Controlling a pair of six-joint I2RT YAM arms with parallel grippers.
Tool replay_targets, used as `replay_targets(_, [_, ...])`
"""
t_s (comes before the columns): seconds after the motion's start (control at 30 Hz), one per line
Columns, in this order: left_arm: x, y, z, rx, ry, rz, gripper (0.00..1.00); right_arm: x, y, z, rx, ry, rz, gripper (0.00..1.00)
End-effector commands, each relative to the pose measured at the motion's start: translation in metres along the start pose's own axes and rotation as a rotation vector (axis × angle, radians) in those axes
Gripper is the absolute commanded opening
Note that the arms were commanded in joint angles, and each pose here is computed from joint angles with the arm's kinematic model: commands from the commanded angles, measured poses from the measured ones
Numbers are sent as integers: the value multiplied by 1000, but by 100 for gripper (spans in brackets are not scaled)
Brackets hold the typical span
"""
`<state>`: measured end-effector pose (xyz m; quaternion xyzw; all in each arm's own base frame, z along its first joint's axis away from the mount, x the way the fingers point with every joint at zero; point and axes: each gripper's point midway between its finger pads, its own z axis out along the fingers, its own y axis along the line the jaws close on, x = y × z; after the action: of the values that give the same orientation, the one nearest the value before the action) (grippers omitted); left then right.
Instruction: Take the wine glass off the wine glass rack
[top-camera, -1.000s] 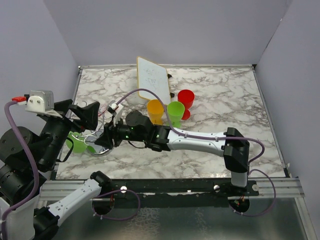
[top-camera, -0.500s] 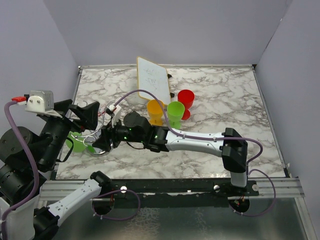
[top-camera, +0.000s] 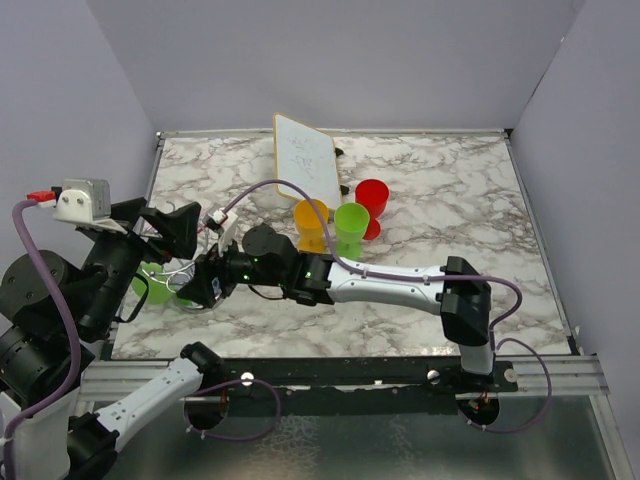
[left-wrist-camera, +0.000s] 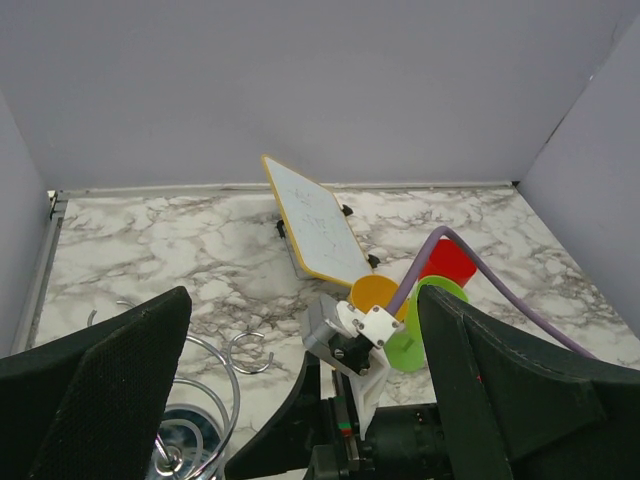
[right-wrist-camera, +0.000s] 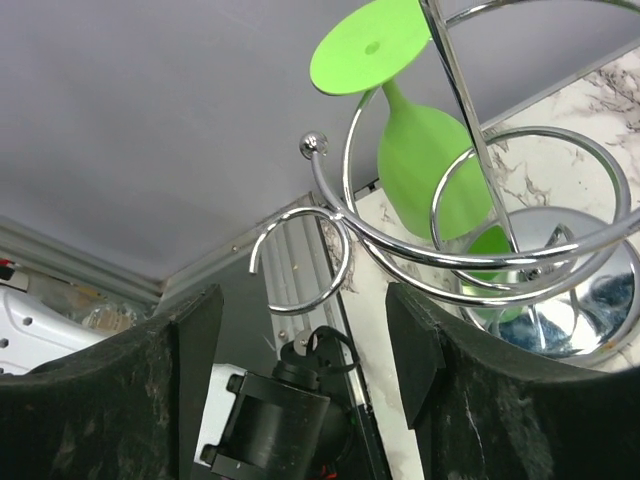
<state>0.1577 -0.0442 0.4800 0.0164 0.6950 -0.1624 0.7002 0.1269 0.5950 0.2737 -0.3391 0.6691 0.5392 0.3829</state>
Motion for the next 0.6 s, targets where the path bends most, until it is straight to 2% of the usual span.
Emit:
replay_targets(0.0, [-5, 1, 0, -10, -7, -5, 98, -1, 12, 9, -34, -3, -7, 67])
replay_targets(0.57, [-4, 2, -4, -7, -9, -12, 98, 1, -8, 9, 69, -5, -45, 42])
